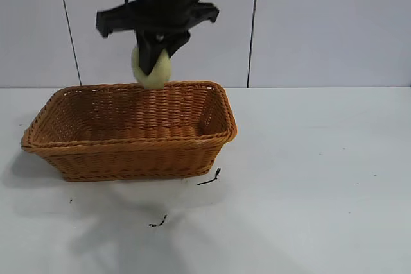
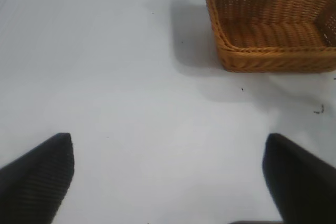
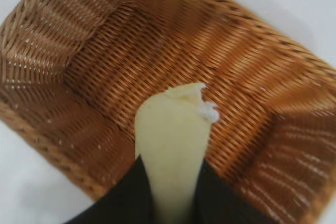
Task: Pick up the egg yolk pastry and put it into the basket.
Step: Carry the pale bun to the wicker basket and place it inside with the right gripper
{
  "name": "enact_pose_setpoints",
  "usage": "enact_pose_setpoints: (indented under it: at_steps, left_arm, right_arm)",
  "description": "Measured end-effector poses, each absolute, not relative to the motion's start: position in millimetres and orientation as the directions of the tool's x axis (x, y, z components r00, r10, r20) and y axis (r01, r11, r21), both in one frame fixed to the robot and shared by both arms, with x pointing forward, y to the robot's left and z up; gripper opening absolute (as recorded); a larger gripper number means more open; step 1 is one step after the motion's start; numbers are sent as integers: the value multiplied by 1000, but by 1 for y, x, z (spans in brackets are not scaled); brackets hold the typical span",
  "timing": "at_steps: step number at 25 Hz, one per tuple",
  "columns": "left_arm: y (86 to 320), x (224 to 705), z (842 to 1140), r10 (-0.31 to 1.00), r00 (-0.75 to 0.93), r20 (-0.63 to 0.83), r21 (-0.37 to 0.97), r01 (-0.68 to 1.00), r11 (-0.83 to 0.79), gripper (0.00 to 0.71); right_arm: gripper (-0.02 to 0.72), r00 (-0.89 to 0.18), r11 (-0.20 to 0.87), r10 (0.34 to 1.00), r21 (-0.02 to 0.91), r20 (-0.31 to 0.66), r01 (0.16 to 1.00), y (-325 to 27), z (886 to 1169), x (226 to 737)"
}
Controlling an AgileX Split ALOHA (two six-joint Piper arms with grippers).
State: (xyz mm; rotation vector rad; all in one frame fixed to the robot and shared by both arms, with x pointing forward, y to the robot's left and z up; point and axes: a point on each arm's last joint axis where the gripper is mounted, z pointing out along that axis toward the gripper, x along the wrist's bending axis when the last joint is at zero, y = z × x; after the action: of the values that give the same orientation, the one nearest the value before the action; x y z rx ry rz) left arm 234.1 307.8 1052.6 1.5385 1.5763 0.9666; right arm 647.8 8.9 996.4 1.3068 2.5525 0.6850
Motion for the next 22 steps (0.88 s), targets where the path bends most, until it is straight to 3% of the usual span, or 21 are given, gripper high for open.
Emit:
enact_pose_setpoints:
  at_steps: [6,11,13,17,18,22]
  left_arm:
    - [308,234,1053,1000,-29,7,888,460,7,696]
    - [308,234,1053,1000,-29,7,888,460,7,696]
    - [308,234,1053,1000,-29,7,888,460,7,696]
    - [308,234,1053,1000,-29,7,888,460,7,696]
    - [308,234,1053,1000,-29,7,888,460,7,696]
    - [308,234,1053,1000,-29,7,888,460,7,696]
  right_arm:
    - [81,-600,551,800,431,-28,715,12,935,662]
    - [109,-596,544,803,419,-8,727,15,919,663]
    - [209,-593,536,805,421,6,731,16,919,663]
    - [538,-588,520,808,450,15,726,19,932,666]
    - [589,-592,522,806,459,12,719,20,938,667]
    - [671,-594,508,804,503,12,699,23,979,672]
